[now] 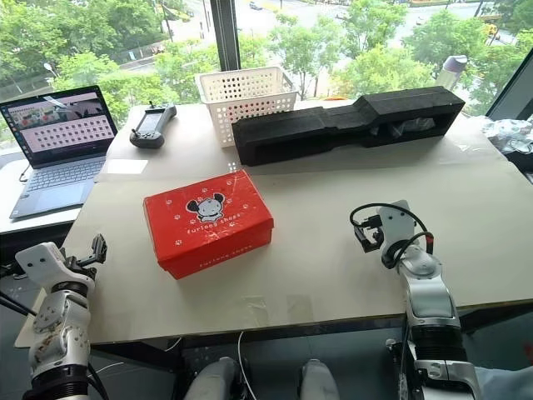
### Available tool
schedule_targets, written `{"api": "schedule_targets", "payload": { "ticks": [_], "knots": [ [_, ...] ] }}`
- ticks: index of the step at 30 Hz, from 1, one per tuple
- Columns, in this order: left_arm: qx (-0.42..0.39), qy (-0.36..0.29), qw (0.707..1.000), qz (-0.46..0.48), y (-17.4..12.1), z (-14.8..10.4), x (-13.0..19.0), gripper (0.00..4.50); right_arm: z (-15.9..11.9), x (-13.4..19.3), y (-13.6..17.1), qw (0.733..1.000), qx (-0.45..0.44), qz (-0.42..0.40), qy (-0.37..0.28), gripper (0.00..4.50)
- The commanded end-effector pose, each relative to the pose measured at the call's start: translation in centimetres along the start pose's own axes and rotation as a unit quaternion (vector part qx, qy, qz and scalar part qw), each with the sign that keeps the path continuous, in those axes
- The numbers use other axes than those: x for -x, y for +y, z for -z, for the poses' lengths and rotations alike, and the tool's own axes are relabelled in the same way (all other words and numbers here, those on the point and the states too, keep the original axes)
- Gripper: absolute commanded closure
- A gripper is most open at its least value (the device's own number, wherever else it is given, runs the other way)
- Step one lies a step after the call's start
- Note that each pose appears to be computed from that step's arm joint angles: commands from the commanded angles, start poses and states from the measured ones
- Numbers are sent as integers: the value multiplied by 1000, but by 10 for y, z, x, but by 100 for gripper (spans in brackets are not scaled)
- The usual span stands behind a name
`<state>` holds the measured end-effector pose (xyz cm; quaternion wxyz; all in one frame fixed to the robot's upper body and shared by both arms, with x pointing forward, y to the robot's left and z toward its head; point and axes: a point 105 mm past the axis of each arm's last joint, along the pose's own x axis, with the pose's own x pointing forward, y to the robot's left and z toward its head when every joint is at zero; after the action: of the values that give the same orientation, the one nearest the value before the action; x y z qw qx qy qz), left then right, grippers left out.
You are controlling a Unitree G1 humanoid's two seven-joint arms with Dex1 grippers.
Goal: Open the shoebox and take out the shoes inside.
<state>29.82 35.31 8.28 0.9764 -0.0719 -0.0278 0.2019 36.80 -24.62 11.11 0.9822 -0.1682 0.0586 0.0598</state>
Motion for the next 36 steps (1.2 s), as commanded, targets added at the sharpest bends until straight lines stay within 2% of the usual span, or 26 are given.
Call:
{"api": "schedule_targets", "payload": {
  "ticks": [1,4,7,8,9,11,12,13,15,16,18,19,22,23,24,28,36],
  "knots": [
    [1,-20,1000,1,0,-12,-3,1,-18,-1,-9,999,6,14,-35,0],
    [-6,-7,1000,15,-1,-9,-5,1,-25,-3,-9,999,8,13,-42,0],
    [-24,-5,998,49,2,-16,-4,1,-47,-9,-5,997,17,-14,-68,0],
    [-41,-1,995,91,-3,-20,-2,1,-59,-12,0,996,12,-38,-84,0],
    [-61,0,988,142,-13,-26,3,28,-70,-15,6,993,13,-61,-95,0],
    [-103,13,954,282,-42,-36,26,71,-94,-23,26,984,19,-134,-117,50],
    [-115,37,933,339,-52,-35,39,114,-102,-25,36,977,27,-170,-123,69],
    [-127,66,911,386,-59,-31,51,158,-107,-26,47,970,33,-205,-126,114],
    [-147,109,884,429,-61,-26,65,220,-112,-26,68,953,42,-273,-123,168],
    [-154,117,880,435,-59,-28,67,280,-112,-26,78,944,50,-305,-119,221],
    [-157,125,875,441,-57,-34,67,319,-111,-28,95,925,78,-354,-111,264],
    [-161,125,873,444,-57,-36,67,367,-110,-30,101,919,86,-370,-107,310],
    [-170,120,874,440,-59,-39,65,450,-105,-42,111,910,112,-388,-96,412],
    [-169,119,874,439,-59,-40,65,450,-103,-45,114,908,118,-390,-93,441],
    [-170,117,875,437,-61,-39,65,450,-102,-48,116,907,124,-391,-92,446],
    [-171,117,874,440,-73,-33,69,450,-101,-60,126,906,134,-391,-88,446],
    [-210,133,869,427,-87,-10,57,450,-103,-57,175,879,139,-443,-105,446]
  ]
}}
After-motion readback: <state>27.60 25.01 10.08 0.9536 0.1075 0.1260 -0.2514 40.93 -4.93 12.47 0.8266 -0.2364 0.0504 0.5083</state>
